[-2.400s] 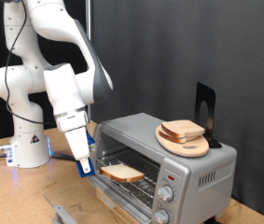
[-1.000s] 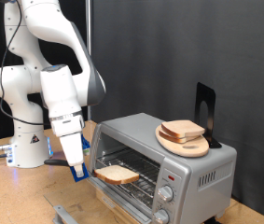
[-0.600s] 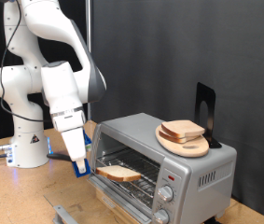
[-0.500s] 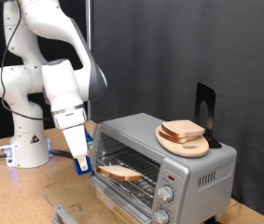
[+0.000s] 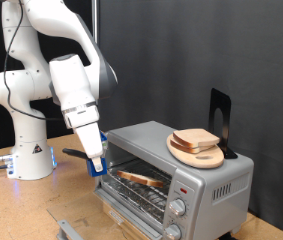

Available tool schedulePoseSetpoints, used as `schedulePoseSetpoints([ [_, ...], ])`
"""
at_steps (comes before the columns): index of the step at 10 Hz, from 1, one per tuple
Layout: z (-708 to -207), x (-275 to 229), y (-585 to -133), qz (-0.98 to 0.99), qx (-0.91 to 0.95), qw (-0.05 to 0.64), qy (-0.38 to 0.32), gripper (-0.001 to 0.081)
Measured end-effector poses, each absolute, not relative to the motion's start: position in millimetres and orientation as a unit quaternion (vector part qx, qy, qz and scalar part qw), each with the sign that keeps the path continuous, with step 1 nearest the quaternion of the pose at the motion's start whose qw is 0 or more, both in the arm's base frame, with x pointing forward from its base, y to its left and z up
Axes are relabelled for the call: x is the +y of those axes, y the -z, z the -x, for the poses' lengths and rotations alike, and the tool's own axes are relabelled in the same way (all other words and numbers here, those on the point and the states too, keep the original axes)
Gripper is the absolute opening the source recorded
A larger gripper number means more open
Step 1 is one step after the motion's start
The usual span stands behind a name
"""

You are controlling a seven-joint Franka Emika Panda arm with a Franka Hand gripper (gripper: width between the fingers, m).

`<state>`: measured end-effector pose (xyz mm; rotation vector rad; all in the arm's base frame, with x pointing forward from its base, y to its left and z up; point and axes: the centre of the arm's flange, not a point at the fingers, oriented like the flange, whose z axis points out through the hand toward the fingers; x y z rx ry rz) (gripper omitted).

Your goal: Make a piece of toast with the oven

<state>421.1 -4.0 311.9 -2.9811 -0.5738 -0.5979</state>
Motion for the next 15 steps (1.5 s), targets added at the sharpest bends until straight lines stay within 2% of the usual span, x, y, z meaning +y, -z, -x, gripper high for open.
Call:
schedulePoseSetpoints([
  [4, -416.7, -7.2, -312.5, 0.967, -0.186, 0.027, 0.172, 0.0340],
  [8, -405.1, -30.8, -311.0, 0.973, -0.183, 0.045, 0.134, 0.0338],
  [14, -387.5, -73.7, -332.1, 0.975, -0.127, 0.138, 0.117, 0.0338],
  [15, -387.6, -73.1, -331.0, 0.975, -0.129, 0.135, 0.118, 0.0338],
])
